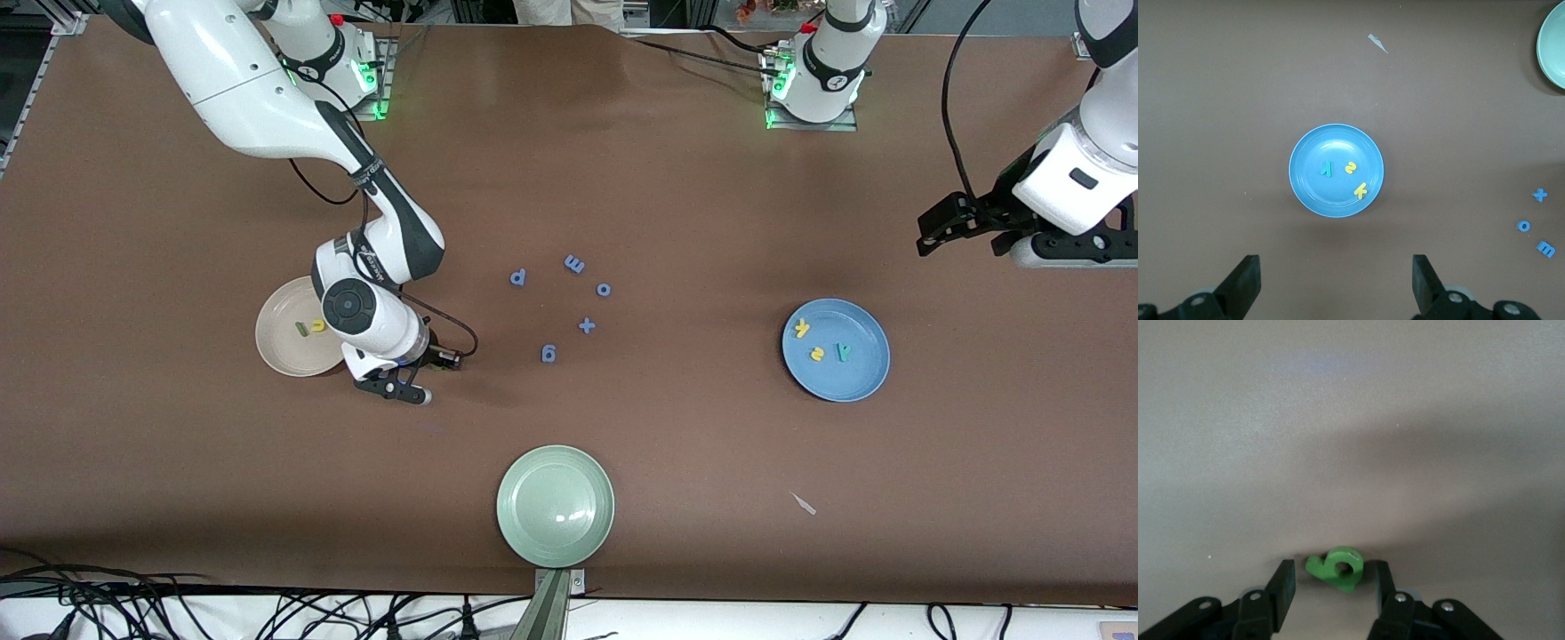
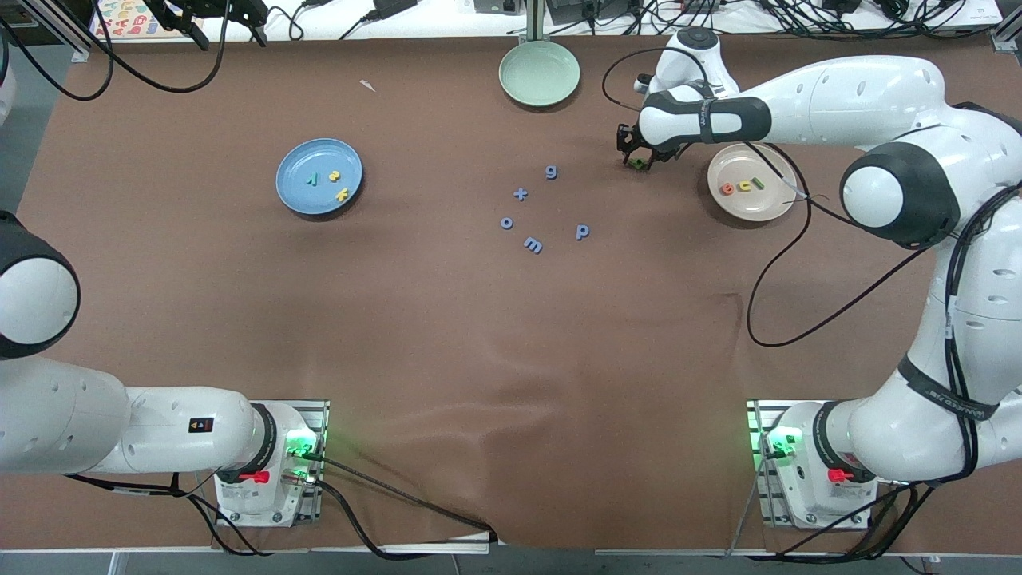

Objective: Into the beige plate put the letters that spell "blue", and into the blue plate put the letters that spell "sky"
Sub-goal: 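Carry the green b over the beige plate with the right gripper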

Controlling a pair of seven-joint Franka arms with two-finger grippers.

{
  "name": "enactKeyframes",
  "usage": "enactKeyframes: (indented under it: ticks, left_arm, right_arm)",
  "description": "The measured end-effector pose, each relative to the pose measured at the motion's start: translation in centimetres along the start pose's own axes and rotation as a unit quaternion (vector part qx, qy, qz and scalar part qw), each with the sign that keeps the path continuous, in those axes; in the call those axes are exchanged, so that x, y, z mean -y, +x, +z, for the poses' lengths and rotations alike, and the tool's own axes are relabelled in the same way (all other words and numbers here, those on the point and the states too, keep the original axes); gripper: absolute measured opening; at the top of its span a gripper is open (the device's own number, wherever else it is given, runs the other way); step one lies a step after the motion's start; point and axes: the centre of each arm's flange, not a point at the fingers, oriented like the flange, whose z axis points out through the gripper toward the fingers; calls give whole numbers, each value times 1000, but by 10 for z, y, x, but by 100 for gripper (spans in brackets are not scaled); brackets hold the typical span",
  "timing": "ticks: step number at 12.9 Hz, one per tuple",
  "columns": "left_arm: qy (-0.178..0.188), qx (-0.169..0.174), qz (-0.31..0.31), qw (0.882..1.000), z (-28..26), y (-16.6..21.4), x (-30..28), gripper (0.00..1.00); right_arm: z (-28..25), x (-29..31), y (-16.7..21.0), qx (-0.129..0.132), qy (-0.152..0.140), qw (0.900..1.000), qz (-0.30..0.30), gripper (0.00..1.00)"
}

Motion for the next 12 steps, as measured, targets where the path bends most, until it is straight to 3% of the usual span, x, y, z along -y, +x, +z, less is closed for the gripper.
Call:
enactKeyframes:
  ticks: [6,7,12]
  left_arm:
    - [0,7,-1,1000,5,2,2,100]
    - [0,9,-2,1000,6,2,2,100]
    - [0,12,-2,1000,9,4,2,100]
  right_arm:
    - [1,0,0,-5,-4,1000,-6,53]
    - [1,-1,1,-7,-6,1000,-6,44]
    - [-1,-1,2,-11,-6,1000,-9,39]
